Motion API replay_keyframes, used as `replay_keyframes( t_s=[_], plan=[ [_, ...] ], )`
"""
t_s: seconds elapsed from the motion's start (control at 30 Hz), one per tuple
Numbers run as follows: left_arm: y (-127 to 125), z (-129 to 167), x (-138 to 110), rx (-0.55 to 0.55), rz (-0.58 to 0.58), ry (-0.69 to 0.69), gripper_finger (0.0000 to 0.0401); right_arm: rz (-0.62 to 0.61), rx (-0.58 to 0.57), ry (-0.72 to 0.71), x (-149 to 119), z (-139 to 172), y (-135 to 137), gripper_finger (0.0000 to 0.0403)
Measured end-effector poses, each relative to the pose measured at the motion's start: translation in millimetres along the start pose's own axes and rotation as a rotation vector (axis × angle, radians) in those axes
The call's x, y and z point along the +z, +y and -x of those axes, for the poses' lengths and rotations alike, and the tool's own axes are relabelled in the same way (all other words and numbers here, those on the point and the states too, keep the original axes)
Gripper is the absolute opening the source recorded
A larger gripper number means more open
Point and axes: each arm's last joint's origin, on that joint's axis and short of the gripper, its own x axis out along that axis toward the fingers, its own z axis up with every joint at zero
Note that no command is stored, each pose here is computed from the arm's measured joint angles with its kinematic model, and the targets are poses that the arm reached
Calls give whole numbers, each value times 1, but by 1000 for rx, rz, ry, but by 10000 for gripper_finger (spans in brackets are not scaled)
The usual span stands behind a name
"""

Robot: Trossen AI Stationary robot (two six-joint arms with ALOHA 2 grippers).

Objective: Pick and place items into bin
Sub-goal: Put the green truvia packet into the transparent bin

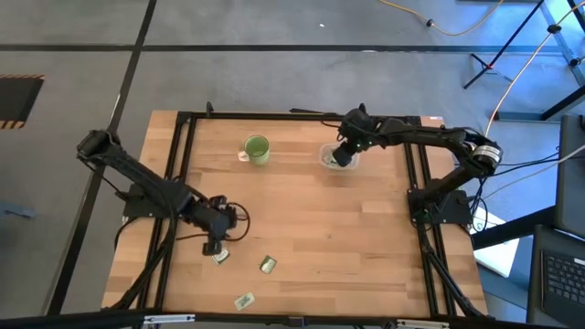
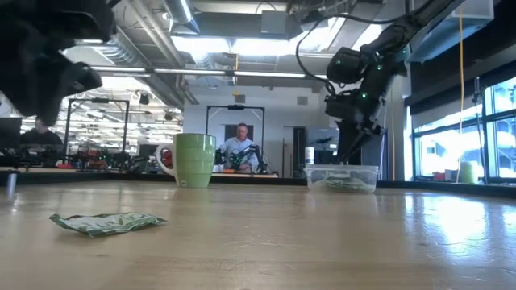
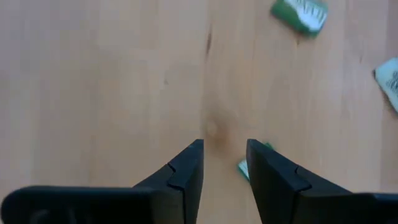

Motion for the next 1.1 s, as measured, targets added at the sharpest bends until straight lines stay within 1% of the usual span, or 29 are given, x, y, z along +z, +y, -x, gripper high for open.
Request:
replay_keyframes(
  t_s=[0.07, 0.2, 0.3, 0.4, 0.53, 0.7, 0.87, 1.1],
  plan=[
    [-7, -6, -3, 6, -17, 23, 110, -16, -26, -18, 1, 1, -1, 110],
    [-19, -25, -11, 55, -79, 94, 99, -17, -28, -26, 2, 1, -2, 114],
    [-22, -38, -16, 79, -75, 149, 98, -17, -28, -26, 2, 1, -2, 114],
    [-26, -48, -16, 63, -56, 173, 106, -16, -27, -26, 2, 1, -2, 115],
    [-32, -55, -18, 28, -65, 193, 120, -15, -28, -25, 2, 1, -2, 115],
    [-34, -65, -25, 40, -64, 266, 124, -15, -28, -25, 2, 1, -2, 115],
    [-35, -75, -27, 63, -65, 308, 111, -15, -27, -25, 2, 1, -2, 115],
    [-35, -77, -27, 53, -62, 317, 79, -15, -28, -24, 2, 1, -2, 115]
  ],
)
